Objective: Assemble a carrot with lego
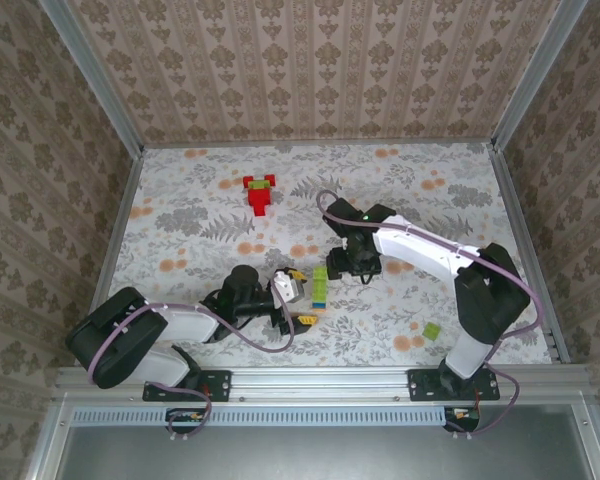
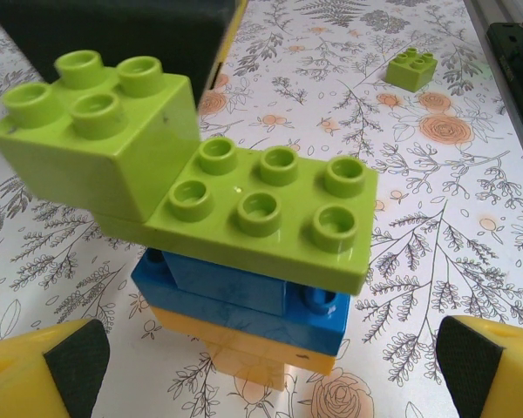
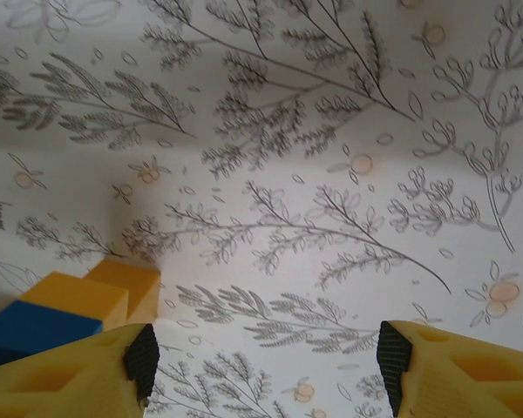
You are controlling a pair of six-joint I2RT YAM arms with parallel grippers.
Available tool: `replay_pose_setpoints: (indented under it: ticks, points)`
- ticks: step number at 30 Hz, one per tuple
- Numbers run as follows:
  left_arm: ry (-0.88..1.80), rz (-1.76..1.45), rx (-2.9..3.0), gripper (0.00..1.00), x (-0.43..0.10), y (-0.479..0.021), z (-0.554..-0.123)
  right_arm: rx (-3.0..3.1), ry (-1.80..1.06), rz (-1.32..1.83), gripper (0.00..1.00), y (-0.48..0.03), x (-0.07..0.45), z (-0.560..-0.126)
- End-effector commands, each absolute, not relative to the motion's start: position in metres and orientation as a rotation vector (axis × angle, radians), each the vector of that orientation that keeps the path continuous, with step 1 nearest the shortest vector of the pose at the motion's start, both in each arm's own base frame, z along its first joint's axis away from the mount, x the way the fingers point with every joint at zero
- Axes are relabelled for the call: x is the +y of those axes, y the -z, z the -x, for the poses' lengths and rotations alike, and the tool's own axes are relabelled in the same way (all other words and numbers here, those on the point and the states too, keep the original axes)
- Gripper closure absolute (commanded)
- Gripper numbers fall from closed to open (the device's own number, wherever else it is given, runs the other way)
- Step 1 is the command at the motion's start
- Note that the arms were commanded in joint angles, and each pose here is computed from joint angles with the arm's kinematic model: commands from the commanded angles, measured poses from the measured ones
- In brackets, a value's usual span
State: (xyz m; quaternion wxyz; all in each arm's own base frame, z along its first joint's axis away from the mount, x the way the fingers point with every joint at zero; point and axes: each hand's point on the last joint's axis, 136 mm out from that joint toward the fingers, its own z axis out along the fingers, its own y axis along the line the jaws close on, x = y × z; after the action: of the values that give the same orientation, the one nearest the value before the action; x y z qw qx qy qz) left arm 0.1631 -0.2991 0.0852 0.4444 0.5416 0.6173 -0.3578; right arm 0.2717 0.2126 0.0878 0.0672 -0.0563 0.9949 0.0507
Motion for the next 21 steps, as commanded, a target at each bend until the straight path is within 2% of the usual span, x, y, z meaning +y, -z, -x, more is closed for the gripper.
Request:
replay_pose_setpoints:
  ticks: [1, 21]
  points:
    - [0.900, -1.334, 1.537, 0.00, -0.300, -0.085, -0.165, 2.979, -0.178, 0.212, 0.30, -0.091, 0.223, -0.285]
    - [0.891, -1.302, 1.567, 0.00, -0.299, -0.085, -0.173, 2.928, -0.297, 0.480, 0.29, -0.091, 0.266, -0.304]
